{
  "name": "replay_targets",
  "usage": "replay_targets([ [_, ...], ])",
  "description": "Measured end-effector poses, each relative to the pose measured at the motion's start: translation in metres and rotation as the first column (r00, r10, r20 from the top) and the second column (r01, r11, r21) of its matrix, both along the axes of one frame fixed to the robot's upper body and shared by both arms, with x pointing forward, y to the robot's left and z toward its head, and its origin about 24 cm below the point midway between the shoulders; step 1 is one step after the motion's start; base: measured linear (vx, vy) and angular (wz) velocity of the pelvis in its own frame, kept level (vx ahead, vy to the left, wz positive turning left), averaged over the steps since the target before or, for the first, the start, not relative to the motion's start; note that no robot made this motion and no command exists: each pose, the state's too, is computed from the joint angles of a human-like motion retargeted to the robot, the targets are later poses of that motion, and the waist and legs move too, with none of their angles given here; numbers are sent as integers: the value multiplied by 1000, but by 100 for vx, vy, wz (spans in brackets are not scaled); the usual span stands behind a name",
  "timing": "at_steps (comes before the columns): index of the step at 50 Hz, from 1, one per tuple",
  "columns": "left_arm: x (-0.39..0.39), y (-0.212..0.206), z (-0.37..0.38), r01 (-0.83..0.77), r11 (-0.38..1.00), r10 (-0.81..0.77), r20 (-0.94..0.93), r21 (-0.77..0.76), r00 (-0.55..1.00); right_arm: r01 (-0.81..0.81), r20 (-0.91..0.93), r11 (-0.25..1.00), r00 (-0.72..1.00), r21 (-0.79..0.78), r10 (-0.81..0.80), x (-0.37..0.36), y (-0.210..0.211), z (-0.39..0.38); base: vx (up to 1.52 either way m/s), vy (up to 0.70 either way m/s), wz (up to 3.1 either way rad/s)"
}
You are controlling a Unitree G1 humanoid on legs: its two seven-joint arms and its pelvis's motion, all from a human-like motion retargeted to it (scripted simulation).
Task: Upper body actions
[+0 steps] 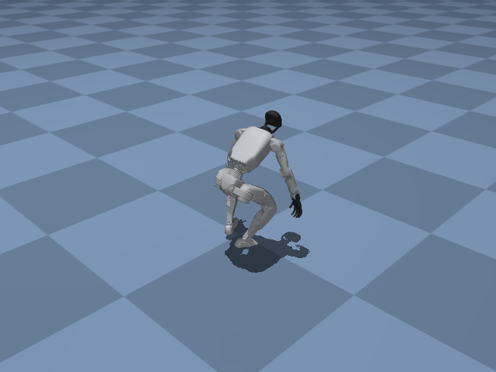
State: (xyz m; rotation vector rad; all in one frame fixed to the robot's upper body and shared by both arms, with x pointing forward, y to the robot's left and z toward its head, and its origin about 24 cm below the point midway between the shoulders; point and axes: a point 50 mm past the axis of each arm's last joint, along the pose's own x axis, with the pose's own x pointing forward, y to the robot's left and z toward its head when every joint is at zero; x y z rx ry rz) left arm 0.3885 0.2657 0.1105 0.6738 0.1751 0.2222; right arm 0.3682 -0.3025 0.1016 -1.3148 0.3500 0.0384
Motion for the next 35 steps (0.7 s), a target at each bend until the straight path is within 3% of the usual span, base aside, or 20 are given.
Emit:
replay_targets([
  [6, -10, 16, -8, -33, 998, 33, -10, 48, 999, -98, 9, 973, 995, -208, 102, 5, 5, 11, 8, 10, -1],
  [12, -22, 24, -32, -122, 992, 120, -63, -29, 991, -62, 11, 964, 998, -260, 67, 5, 5, 5, 9, 14, -16],
  [17, -21, 31, -26, -101, 994, 96, -105, -41, 990, -20, 9, 993, 1000, -118, 21, 7, 6, 6, 0, 0, 0],
  [22, -30, 37, -42, -44, 999, 36, -292, -21, 956, 37, -48, 999, 998, 3, -37, -3, 1, -14, 2, 3, 1],
  [28, -89, 36, -130, -25, 996, -30, -601, -83, 799, 174, -281, 969, 952, 176, -120, -60, 12, -115, 9, 13, 42],
  [35, -188, 15, -218, -146, 972, -47, -763, -183, 645, 471, -590, 846, 767, 250, -253, -171, 28, -214, 19, 9, 67],
])
